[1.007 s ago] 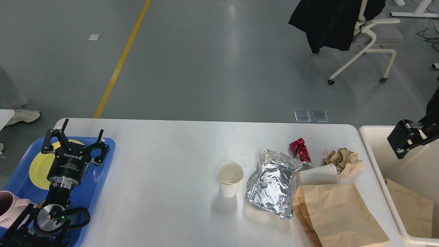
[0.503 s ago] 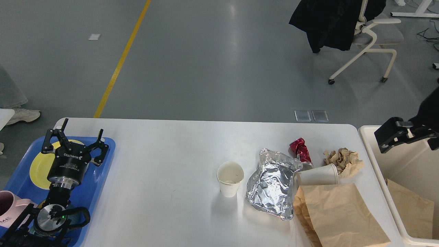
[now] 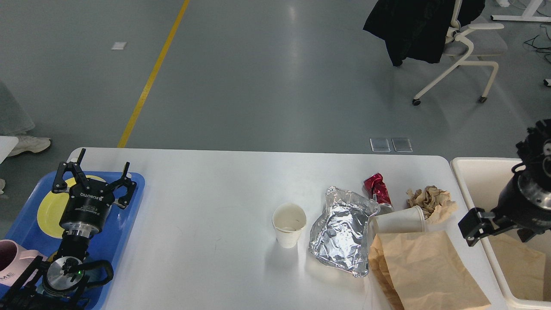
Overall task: Tidy desktop
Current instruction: 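Move the right gripper down to the flat brown paper sheet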
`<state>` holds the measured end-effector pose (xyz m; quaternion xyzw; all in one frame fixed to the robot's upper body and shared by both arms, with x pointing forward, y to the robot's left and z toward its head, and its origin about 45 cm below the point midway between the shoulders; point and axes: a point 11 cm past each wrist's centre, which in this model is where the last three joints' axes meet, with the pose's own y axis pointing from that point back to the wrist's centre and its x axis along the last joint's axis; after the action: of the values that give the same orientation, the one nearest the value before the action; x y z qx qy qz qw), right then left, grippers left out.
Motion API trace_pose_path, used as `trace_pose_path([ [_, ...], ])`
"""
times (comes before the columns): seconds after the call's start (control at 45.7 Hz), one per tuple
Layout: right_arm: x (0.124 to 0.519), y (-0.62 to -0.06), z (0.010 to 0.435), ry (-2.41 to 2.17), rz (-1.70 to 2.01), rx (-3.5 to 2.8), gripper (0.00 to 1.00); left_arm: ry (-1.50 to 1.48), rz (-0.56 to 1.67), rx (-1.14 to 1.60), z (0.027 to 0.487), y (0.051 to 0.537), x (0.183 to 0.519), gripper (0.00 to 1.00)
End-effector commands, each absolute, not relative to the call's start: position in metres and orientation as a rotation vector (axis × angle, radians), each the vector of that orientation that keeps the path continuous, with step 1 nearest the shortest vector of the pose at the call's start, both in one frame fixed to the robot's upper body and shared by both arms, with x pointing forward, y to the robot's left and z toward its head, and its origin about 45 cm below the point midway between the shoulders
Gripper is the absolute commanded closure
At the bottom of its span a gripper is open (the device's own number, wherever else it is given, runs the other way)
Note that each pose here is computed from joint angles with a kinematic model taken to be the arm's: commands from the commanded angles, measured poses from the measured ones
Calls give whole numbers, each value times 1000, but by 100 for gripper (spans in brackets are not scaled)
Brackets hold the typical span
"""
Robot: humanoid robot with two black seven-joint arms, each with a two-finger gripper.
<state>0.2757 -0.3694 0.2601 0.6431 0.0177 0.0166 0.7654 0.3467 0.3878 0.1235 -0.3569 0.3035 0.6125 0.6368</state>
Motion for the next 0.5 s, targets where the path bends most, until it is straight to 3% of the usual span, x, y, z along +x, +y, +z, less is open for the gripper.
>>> trace_pose_path([
  [0.0,271,-370,216,14,93,1438,2,694,1398,-816,123,387,347,4],
  [0.306,251,-387,86,51,96,1530,2,693,1397,-816,124,387,347,4],
  [0.482,247,-378,58,63,132,1530,1,693,1397,-816,124,387,347,4],
])
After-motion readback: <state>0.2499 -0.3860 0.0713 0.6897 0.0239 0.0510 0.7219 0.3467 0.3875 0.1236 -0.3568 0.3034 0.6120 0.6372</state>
